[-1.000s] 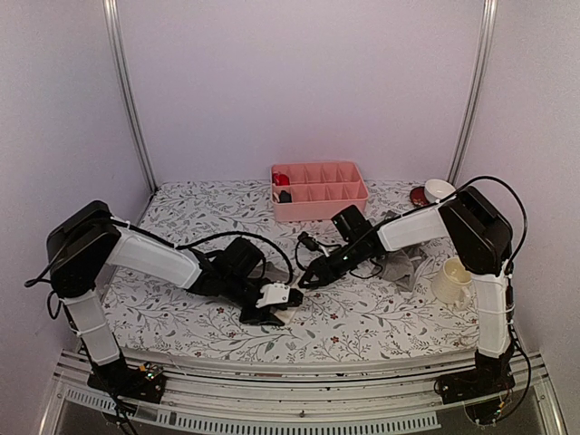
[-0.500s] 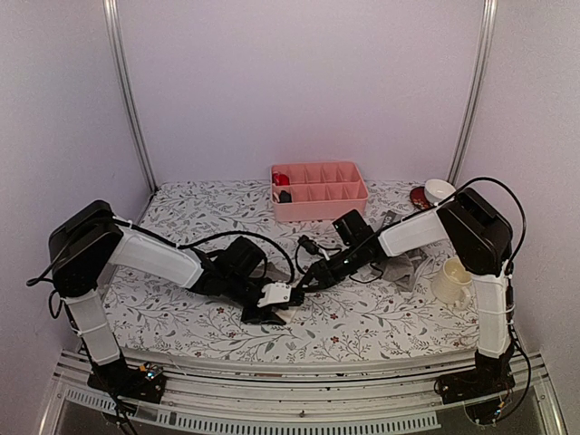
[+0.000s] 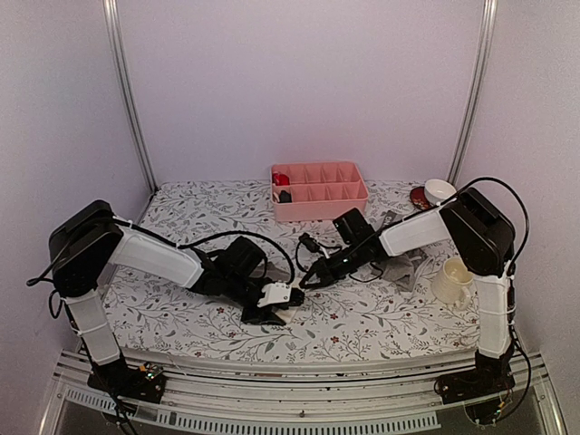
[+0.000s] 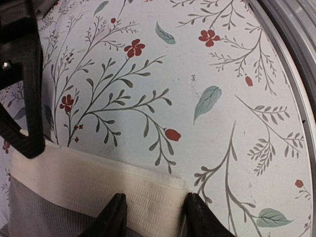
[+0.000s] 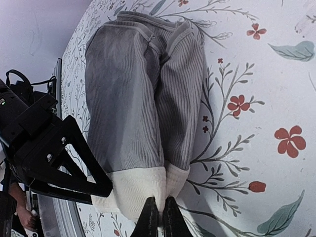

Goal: Roll the underwear
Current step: Pick up the underwear from the center of the board.

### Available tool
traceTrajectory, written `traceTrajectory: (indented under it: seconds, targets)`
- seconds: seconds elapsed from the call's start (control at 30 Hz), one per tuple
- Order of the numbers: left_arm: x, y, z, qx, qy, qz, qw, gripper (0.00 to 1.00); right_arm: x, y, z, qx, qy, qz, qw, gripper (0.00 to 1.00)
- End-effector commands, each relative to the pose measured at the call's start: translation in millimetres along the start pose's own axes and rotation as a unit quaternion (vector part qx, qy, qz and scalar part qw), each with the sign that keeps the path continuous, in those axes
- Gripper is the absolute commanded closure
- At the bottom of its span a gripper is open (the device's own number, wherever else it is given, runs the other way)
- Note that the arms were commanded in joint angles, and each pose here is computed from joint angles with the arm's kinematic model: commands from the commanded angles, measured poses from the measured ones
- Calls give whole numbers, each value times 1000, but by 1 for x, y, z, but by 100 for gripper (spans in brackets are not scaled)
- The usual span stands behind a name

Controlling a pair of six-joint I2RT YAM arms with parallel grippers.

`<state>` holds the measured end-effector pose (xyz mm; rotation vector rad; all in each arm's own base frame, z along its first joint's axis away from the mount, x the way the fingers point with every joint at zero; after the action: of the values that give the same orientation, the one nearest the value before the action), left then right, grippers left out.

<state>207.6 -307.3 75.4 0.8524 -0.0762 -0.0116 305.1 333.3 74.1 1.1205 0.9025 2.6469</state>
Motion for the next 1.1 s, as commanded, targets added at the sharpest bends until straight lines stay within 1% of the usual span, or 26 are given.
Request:
traceTrajectory:
  seconds: [0.0,0.2,0.37,0.5,0.63,0.8,0.9,1.07]
  targets:
    - [-12,-8,-8,25,11,-36,999,55,20,25,32,-47,60,-14,997,98]
    - [-11,-9,-7,27,17,-39,999,53,37,36,37,-57,85,23,994,98]
    - [-6,-8,-6,26,27,-23,999,52,49,37,28,-42,95,65,992,98]
    - [-3,-10,-6,31,32,-15,999,47,70,33,25,-38,118,107,986,98]
    - [-3,-6,-4,26,29,-14,999,44,79,20,17,-21,122,122,985,98]
    - [-7,-2,-1,22,24,-28,999,38,78,10,11,-8,117,118,986,98]
    - [-12,5,3,16,13,-46,999,32,74,4,7,4,113,108,988,98]
    - [-16,16,3,27,2,-59,998,21,69,2,7,9,115,68,991,98]
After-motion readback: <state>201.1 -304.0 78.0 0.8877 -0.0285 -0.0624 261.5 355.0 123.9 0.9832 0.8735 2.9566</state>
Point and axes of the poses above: each gripper's point midway between its finger pads, its own y axis back along the fingers, its own x axis along the line the jaws close on, z = x × y, the point moved 8 cm from there along y, back along the fingers, and after that the axes turned 7 degrees about y, right-handed, at the moved point
